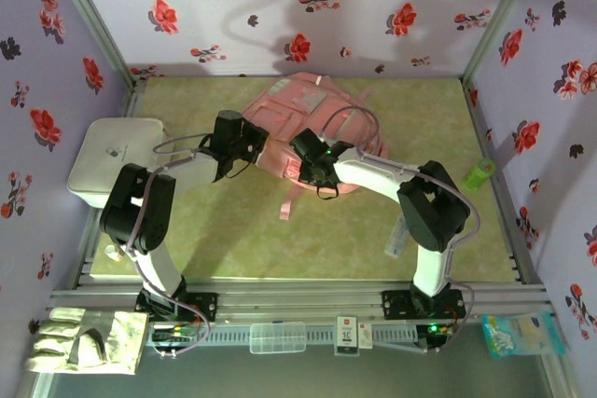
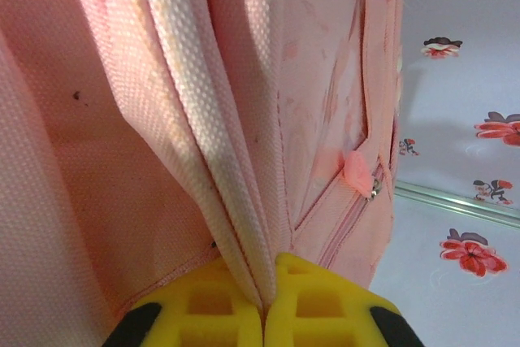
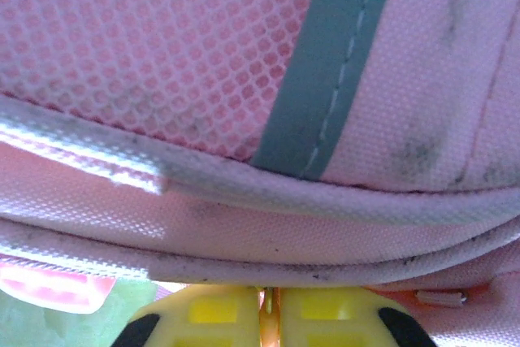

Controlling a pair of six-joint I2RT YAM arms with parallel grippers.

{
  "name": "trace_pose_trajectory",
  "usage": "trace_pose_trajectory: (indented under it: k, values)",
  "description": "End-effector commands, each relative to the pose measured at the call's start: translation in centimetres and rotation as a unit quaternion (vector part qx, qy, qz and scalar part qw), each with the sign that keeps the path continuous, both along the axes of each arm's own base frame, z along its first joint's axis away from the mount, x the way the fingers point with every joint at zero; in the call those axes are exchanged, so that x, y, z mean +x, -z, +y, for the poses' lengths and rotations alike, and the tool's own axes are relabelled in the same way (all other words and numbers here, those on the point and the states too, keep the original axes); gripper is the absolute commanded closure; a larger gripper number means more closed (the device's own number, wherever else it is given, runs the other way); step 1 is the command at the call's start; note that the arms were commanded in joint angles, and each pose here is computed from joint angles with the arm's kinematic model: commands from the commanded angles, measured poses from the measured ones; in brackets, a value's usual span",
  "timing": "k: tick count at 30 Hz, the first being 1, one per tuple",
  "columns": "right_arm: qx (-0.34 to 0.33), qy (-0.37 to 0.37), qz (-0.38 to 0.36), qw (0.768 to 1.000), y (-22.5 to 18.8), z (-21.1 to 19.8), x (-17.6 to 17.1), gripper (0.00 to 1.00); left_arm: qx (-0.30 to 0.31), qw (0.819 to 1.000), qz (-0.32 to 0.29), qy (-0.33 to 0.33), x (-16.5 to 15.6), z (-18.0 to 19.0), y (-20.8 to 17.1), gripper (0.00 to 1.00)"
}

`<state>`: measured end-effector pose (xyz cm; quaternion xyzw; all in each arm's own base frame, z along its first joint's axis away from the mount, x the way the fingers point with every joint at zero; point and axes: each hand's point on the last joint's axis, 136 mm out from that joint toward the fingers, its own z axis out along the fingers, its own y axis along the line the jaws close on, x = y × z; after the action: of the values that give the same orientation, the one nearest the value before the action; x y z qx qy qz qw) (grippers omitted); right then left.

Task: Pack the student bag
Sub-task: Zip the student bag at the center of the table.

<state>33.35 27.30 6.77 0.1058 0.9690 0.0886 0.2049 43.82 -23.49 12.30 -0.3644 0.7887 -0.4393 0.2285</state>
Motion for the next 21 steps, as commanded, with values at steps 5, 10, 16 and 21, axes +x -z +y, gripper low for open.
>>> trace_pose_trajectory:
  k: [5, 10, 16, 21]
  values:
    - [-0.092, 0.03, -0.043, 0.994, -3.3, -5.2, -0.2, 0.94, 0.003, 1.0, -0.029, 0.009, 1.2, 1.2, -1.4, 1.0]
    - [-0.148, 0.038, -0.048, 0.987, -3.8, -8.2, -0.9, 0.94, 0.021, 1.0, -0.021, 0.001, 1.7, 2.8, -0.2, 1.0]
    - [-0.157, 0.045, -0.049, 0.985, -4.1, -9.7, -0.9, 0.94, 0.036, 0.999, -0.013, -0.001, 2.0, 3.6, 0.9, 1.0]
    - [-0.161, 0.043, -0.048, 0.985, -4.5, -10.4, -1.0, 0.93, 0.045, 0.999, -0.012, 0.007, 2.5, 3.7, 1.5, 1.0]
